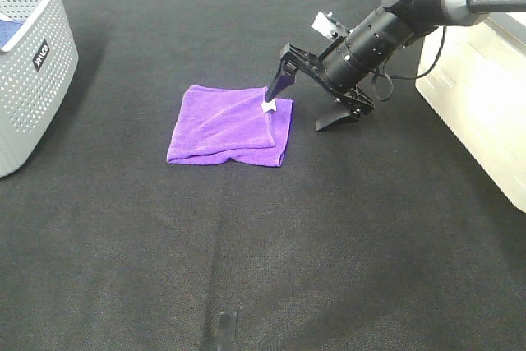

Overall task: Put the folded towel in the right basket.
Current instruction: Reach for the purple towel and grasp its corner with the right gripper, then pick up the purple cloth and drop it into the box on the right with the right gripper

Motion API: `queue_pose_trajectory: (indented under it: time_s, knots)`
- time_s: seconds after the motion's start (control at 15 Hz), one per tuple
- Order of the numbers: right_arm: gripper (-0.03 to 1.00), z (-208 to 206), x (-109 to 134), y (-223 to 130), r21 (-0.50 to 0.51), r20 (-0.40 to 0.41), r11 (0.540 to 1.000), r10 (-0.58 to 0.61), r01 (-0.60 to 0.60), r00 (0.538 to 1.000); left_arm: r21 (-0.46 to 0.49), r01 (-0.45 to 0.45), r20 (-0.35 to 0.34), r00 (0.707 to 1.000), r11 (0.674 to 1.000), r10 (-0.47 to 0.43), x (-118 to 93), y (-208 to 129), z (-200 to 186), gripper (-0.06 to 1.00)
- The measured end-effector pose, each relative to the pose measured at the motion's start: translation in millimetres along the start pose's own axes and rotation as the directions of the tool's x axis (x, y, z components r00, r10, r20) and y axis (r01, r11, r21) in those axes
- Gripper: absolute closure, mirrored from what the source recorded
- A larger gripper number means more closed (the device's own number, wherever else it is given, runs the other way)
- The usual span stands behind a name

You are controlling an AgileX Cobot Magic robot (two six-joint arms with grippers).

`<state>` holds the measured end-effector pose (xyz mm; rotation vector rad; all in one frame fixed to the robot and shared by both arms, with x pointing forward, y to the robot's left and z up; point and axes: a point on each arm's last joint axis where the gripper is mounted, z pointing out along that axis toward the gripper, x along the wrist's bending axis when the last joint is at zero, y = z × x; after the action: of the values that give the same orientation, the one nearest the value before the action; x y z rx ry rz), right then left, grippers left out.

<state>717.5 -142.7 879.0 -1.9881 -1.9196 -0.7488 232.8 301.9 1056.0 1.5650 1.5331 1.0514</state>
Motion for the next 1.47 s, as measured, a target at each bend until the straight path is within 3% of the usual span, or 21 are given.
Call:
queue_pose_trajectory:
  time_s: [0.4, 0.6, 0.8, 1.07, 1.2, 1.33, 1.47]
  knots:
    - [0.07, 17, 3, -2, 0.015, -0.041, 0.999, 0.034, -0.034, 0.999, 0.000, 0.000, 0.000, 1.000, 1.000, 0.000, 0, 0, 0, -0.05]
    - [0.14, 48, 42, -17, -0.019, -0.080, 1.000, 0.000, -0.001, 0.997, 0.000, 0.000, 0.000, 1.000, 1.000, 0.000, 0, 0, 0, -0.05]
    - [0.30, 70, 66, -28, -0.025, -0.105, 0.999, -0.031, 0.028, 0.994, 0.000, 0.000, 0.000, 1.000, 1.000, 0.000, 0, 0, 0, -0.05]
    - [0.74, 77, 62, -30, -0.035, -0.072, 0.998, -0.056, 0.053, 0.996, 0.000, 0.000, 0.000, 1.000, 1.000, 0.000, 0, 0, 0, -0.05]
    - [0.91, 77, 61, -30, -0.037, -0.061, 0.997, -0.068, 0.065, 0.996, 0.000, 0.000, 0.000, 1.000, 1.000, 0.000, 0, 0, 0, -0.05]
    - [0.91, 69, 67, -29, -0.042, -0.048, 0.994, -0.105, 0.103, 0.993, 0.000, 0.000, 0.000, 1.000, 1.000, 0.000, 0, 0, 0, -0.05]
    - [0.91, 45, 78, -31, 0.016, -0.028, 0.983, -0.185, 0.185, 0.982, 0.000, 0.000, 0.000, 1.000, 1.000, 0.000, 0, 0, 0, -0.05]
